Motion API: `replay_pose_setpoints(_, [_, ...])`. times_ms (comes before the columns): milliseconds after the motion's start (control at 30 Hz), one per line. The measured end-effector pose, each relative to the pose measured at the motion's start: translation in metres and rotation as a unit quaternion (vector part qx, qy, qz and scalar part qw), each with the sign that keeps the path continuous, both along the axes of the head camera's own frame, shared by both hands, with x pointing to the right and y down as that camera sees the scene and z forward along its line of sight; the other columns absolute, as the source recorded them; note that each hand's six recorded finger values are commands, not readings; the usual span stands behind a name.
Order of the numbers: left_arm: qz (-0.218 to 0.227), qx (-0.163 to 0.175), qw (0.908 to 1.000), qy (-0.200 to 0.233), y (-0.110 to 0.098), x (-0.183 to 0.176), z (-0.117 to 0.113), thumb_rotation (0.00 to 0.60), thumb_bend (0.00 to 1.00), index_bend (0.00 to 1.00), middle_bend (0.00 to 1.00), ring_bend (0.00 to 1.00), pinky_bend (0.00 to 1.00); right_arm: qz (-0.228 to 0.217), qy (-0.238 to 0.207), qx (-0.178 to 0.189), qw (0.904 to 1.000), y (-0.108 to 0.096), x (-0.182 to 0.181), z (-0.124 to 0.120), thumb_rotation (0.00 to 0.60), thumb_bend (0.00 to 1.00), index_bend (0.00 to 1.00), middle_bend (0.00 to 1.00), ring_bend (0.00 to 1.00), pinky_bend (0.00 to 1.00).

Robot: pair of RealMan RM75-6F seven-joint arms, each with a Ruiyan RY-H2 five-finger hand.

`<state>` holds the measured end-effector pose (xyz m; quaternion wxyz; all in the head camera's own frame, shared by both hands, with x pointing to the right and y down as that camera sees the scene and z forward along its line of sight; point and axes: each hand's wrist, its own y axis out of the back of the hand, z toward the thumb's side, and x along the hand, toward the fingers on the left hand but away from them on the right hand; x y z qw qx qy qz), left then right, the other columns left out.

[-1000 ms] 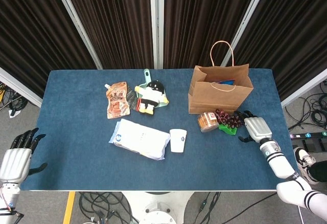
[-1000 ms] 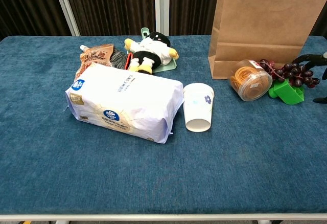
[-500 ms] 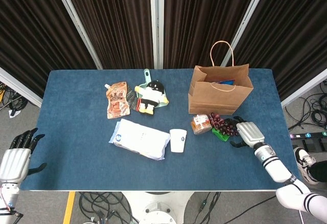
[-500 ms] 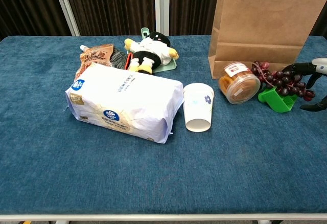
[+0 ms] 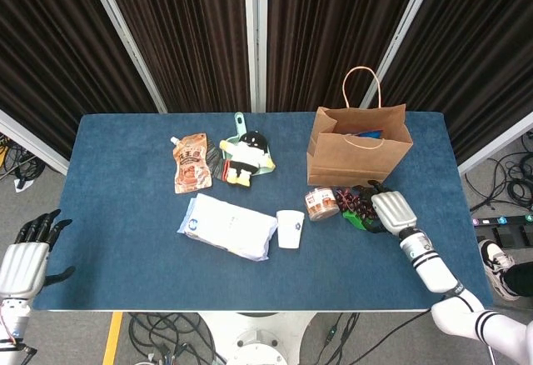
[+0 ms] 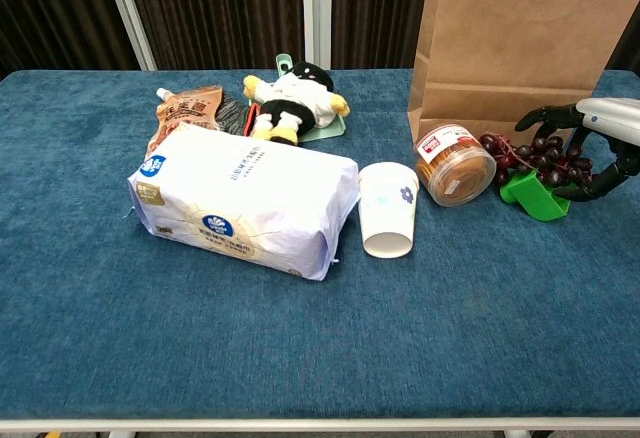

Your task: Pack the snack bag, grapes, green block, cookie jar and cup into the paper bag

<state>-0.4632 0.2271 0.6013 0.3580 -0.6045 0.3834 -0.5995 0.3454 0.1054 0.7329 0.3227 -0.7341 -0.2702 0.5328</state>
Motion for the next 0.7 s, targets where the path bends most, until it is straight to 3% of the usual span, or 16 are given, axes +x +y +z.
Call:
replay_pose_setpoints(233, [0.0,-0.002,1.0,0.002,-0.0003,-0.0006,0.0019,0.6,0.0,0.25,0.18,0.11,0.15,-0.004,0.003,0.029,0.9996,-0.0042,-0.0048,-0.0006,0.6,0.29,0.41,0.35,0.21,0.42])
replay_pose_setpoints(700, [0.0,-0.003,1.0,0.004,-0.0009,0.0002,0.0029,0.6,0.0,0.25,0.18,0.11,0.15,-0.015,0.001,0.045,0.9989,-0.0025,-0.0048,-0.0051,0.6,0.35,0.62,0.47,0.34,0.61])
